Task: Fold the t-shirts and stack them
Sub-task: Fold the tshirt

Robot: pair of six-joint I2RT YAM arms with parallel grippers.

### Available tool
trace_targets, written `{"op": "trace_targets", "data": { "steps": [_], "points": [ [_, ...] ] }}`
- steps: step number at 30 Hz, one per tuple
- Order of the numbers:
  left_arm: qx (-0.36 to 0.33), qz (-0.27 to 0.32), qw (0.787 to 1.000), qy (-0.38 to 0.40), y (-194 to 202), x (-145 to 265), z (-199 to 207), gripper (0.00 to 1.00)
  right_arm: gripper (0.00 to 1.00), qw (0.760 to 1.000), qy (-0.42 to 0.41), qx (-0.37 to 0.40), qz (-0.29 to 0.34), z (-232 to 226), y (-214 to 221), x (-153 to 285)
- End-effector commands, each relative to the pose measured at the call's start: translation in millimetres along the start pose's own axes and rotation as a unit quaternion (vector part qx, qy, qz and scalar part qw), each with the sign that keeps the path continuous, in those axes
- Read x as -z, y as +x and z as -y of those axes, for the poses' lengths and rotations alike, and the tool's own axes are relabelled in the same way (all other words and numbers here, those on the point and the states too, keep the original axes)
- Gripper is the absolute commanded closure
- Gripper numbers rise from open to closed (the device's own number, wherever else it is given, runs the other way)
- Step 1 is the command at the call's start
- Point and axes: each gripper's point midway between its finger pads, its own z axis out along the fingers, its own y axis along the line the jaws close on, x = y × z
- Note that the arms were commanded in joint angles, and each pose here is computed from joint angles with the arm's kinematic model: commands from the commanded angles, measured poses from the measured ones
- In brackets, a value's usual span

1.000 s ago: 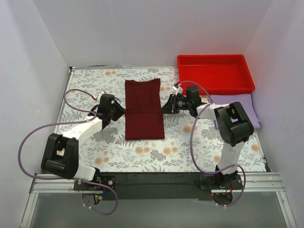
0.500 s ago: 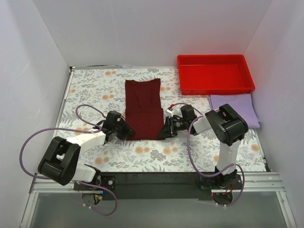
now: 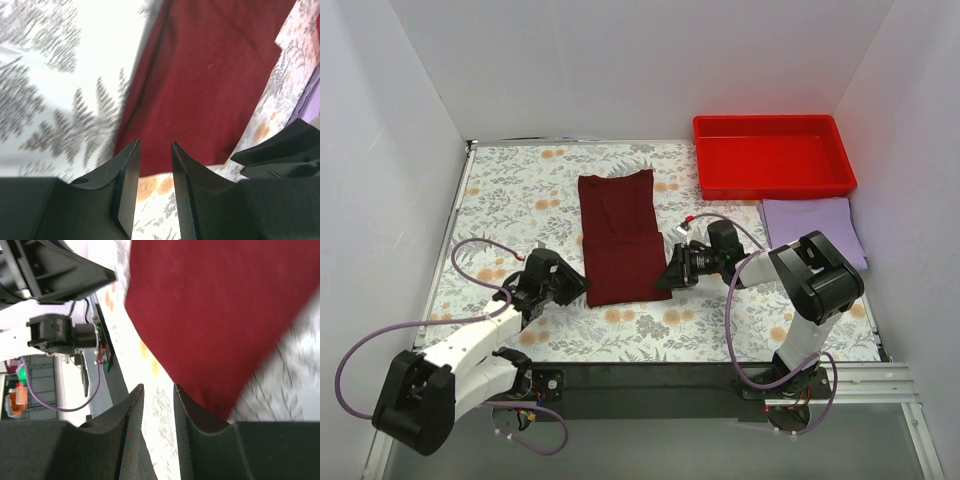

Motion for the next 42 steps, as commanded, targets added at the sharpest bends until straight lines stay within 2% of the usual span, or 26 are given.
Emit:
{"op": "trace_targets", "data": {
  "steps": [1,5,11,15,20,23,24,25,26,27,28,30,32,37,40,42],
  "points": [
    [-0.023,0.028,0.999,0.033,-23,-9,36,0.70,0.63,0.998,-0.020,0.050,0.029,-25,-37,-4],
    [-0.035,0.024,0.999,0.017,-31,-33,45,0.73,0.63,0.997,-0.014,0.057,0.041,-20,-60,-14],
    [-0.034,0.040,0.997,-0.053,-41,-61,9,0.79,0.64,0.999,0.023,0.030,0.030,27,-54,-29],
    [-0.026,0.040,0.996,-0.075,-39,-52,-8,0.80,0.64,0.999,0.034,0.018,0.025,37,-42,-23],
    [-0.072,0.095,0.992,-0.035,-62,-10,17,0.71,0.62,0.997,0.019,0.064,0.046,0,-46,-4],
    [-0.093,0.093,0.991,-0.037,-64,13,22,0.59,0.60,0.995,0.059,0.074,0.044,-5,-41,10],
    [-0.100,0.092,0.990,-0.040,-64,18,23,0.51,0.59,0.992,0.089,0.077,0.052,0,-43,13],
    [-0.108,0.095,0.989,-0.038,-67,24,28,0.47,0.58,0.989,0.131,0.065,0.023,12,-27,20],
    [-0.113,0.084,0.989,-0.053,-63,28,22,0.43,0.57,0.984,0.153,0.085,0.033,4,-36,27],
    [-0.116,0.080,0.988,-0.054,-61,32,22,0.36,0.55,0.972,0.215,0.089,0.038,16,-36,33],
    [-0.118,0.075,0.989,-0.053,-60,35,24,0.35,0.54,0.963,0.257,0.075,0.018,23,-24,43],
    [-0.121,0.043,0.989,-0.068,-45,36,17,0.33,0.48,0.945,0.311,0.094,0.029,22,-27,52],
    [-0.123,0.023,0.989,-0.083,-33,36,11,0.33,0.44,0.934,0.347,0.085,0.009,24,-15,58],
    [-0.150,-0.023,0.979,-0.135,-5,23,-5,0.32,0.43,0.913,0.394,0.110,-0.011,16,-4,47],
    [-0.162,-0.033,0.973,-0.159,2,19,-9,0.36,0.43,0.910,0.398,0.113,-0.017,16,3,41],
    [-0.168,-0.036,0.971,-0.167,5,15,-8,0.44,0.43,0.910,0.397,0.116,-0.021,14,6,39]
  ]
}}
